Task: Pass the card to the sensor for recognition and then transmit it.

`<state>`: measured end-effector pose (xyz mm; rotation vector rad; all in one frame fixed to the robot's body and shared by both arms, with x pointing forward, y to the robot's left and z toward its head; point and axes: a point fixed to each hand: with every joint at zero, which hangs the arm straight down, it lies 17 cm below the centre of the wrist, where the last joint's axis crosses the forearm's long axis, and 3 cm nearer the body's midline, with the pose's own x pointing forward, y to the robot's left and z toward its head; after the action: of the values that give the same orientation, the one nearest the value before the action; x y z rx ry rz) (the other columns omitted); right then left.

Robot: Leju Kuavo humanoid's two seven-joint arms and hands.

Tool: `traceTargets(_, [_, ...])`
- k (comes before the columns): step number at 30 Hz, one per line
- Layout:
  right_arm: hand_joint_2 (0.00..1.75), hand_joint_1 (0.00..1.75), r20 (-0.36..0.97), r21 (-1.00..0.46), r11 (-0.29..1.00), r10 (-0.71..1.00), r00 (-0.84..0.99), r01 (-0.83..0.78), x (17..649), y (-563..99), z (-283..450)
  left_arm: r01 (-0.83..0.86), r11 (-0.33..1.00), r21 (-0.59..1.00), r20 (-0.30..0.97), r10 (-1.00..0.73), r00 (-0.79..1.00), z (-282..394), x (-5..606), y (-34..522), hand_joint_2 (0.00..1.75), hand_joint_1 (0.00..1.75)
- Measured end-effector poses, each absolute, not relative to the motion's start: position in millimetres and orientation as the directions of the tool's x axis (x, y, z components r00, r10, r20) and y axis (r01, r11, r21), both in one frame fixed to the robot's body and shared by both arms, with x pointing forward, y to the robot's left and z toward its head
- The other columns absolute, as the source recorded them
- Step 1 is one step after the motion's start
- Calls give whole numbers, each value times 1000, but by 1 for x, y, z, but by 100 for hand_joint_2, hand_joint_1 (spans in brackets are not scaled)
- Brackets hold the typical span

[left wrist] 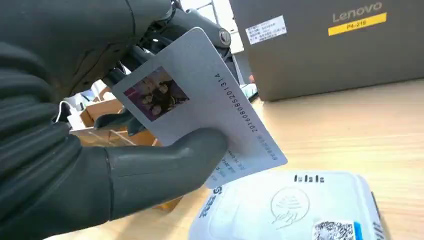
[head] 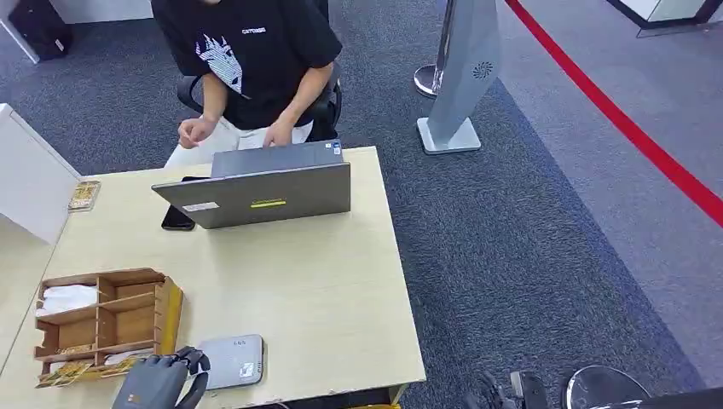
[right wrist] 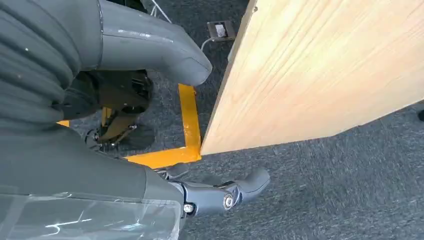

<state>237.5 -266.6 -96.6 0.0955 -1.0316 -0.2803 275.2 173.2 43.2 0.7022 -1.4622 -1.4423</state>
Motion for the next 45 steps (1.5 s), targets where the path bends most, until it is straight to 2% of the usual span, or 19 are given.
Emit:
traceTargets(16, [175,0,829,211,963,-269,491,170,237,-263,-100,311,137,941,245,-908,-340,9,265,181,175,175])
traceTargets(26, [175,0,828,213,961,-273,490,175,236,-263,-101,315,127,941,233,-915,-328,5,264,183,175,175])
traceTargets(29, [175,0,829,214,957,-283,482,194,236,-267,-100,260,122,958,217,-901,-376,19,269,177,175,175])
traceTargets(39, [175,0,804,192,950,-295,516,245,224,-275,-111,-23,155,988,113,-808,-579,132,296,140,175,175])
traceTargets(45, [175,0,777,159,964,-254,575,212,199,-268,-124,-147,98,984,6,-849,-528,178,353,170,175,175])
